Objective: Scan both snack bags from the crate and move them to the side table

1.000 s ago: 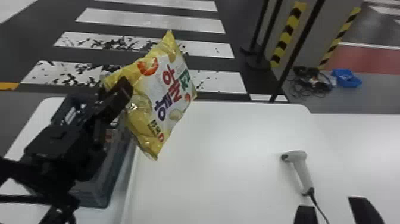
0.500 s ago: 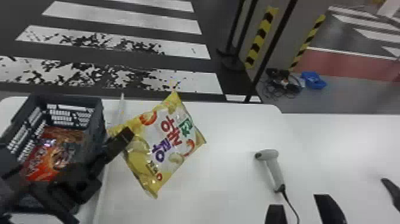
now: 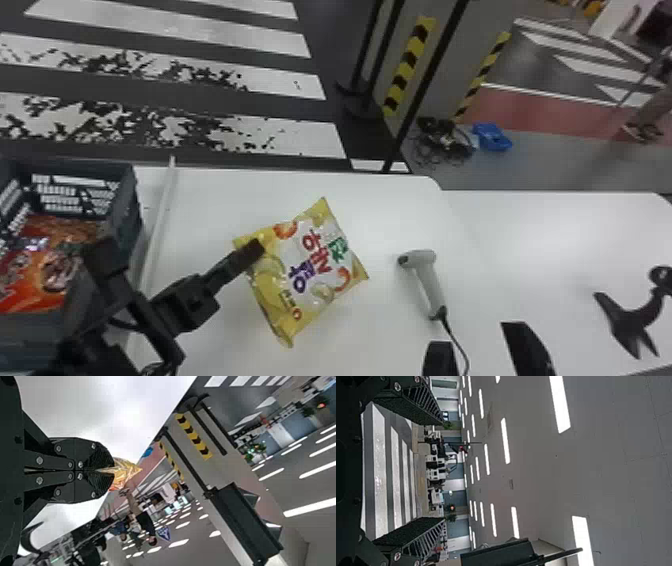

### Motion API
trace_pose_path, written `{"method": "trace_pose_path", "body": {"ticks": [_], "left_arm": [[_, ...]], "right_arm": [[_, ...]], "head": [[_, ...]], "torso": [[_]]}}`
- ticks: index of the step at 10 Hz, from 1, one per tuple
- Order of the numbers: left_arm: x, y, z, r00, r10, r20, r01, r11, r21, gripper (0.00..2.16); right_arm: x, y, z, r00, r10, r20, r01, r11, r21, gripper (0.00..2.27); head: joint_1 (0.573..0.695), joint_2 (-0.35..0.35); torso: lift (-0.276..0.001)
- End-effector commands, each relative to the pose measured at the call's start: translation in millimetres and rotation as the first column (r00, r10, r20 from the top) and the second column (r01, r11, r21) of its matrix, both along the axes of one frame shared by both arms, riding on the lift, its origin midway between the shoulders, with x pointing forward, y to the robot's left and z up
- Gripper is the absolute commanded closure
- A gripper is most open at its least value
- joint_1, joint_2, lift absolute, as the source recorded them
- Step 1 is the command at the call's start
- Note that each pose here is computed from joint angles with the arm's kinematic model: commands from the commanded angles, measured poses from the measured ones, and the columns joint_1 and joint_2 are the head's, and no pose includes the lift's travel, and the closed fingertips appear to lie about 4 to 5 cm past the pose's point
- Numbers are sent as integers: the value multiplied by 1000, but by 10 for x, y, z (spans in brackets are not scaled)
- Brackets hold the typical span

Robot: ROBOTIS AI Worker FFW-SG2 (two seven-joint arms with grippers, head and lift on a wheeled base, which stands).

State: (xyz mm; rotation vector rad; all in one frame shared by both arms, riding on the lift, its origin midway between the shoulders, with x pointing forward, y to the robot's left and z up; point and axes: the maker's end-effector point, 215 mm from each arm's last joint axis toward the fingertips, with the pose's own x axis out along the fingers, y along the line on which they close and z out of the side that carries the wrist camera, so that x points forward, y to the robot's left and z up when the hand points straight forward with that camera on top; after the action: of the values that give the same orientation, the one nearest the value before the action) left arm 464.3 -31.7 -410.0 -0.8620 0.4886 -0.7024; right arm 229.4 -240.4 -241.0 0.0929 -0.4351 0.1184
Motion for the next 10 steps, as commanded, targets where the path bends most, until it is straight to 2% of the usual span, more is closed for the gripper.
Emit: {"method": "trace_pose_path", "body": {"ticks": [1, 4, 5, 6, 7, 8, 9, 10], "left_arm": [[-61, -285, -195, 998, -65, -25, 66, 996, 54, 2132], [-130, -397, -696, 993, -88, -74, 98, 985, 143, 2115], [-105, -381, -750, 995, -70, -70, 82, 979, 187, 1808], [-3, -320, -733, 999, -37, -33, 45, 960, 278, 613], [53, -287, -609, 999, -33, 20, 24, 940, 340, -1], [124, -189, -428, 995, -2, 97, -39, 906, 422, -1], [204, -157, -121, 983, 32, 179, -115, 874, 472, 29], [243, -69, 159, 963, 74, 258, -204, 829, 521, 29]], "right_arm": [[3, -9, 10, 1000, -1, 2, 1, 1000, -1, 137], [8, -52, 26, 1000, -10, 6, 10, 1000, 6, 137], [10, -42, 36, 1000, -8, 8, 8, 1000, 6, 137], [15, -39, 34, 1000, -7, 7, 6, 1000, 5, 137], [16, -43, 34, 1000, -7, 7, 7, 1000, 6, 137], [8, -45, 39, 1000, -9, 8, 9, 1000, 8, 137], [10, -30, 35, 1000, -6, 6, 6, 1000, 9, 137], [5, -25, 30, 1000, -5, 4, 5, 1000, 10, 137]], "head": [[695, -350], [695, -350], [695, -350], [695, -350], [695, -350], [695, -350], [695, -350], [695, -350]], "torso": [[-95], [-95], [-95], [-95], [-95], [-95], [-95], [-95]]}}
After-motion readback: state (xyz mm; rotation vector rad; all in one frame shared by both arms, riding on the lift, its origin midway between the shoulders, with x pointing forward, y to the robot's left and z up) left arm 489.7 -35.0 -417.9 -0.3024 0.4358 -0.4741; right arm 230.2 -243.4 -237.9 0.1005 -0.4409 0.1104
